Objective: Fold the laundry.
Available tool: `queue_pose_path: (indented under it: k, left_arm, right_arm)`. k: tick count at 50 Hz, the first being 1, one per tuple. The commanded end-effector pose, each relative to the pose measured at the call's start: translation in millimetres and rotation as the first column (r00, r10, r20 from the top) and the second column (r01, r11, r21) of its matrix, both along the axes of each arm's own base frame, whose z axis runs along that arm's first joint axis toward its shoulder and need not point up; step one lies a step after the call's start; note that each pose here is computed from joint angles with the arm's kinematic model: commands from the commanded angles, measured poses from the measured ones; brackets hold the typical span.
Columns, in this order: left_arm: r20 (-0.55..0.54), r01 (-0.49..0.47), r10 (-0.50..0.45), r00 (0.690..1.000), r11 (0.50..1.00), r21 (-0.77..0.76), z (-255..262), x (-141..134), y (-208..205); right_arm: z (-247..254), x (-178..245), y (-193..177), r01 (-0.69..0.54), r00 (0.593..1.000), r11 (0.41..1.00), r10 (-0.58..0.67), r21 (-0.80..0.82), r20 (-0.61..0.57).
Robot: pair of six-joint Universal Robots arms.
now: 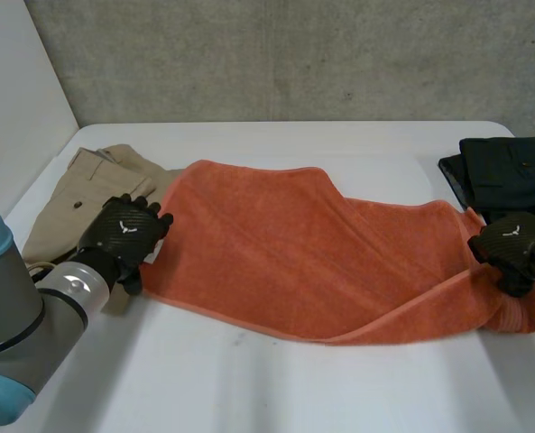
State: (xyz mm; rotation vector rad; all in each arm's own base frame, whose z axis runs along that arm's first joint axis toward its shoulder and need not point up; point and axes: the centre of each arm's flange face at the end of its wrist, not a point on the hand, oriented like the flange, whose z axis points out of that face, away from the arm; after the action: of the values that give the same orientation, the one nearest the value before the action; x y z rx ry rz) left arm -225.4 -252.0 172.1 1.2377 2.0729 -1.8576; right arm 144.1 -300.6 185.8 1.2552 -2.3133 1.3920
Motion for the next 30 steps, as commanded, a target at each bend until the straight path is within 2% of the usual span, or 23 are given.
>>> queue_pose_path:
  k: [1,9,19,30]
  left_arm:
    - [0.075,0.016,-0.017,0.997,1.0,0.017,-16.7,1.1,-4.0]
    - [0.209,0.052,-0.055,0.976,0.998,0.018,-39.9,1.4,-10.4]
    - [0.202,0.032,-0.025,0.979,0.999,-0.035,-42.5,4.2,-28.3]
    - [0.205,0.03,-0.028,0.978,0.999,-0.01,-58.0,2.3,-39.7]
  right_arm:
    - [-6.3,1.0,4.3,-0.005,1.0,1.0,0.005,0.012,0.002]
    - [-12.5,1.2,7.0,-0.006,1.0,1.0,0.006,0.015,0.004]
    - [-17.3,1.3,9.4,-0.006,1.0,1.0,0.006,0.022,0.004]
    - [-21.4,1.0,10.5,-0.005,1.0,1.0,0.005,0.019,0.004]
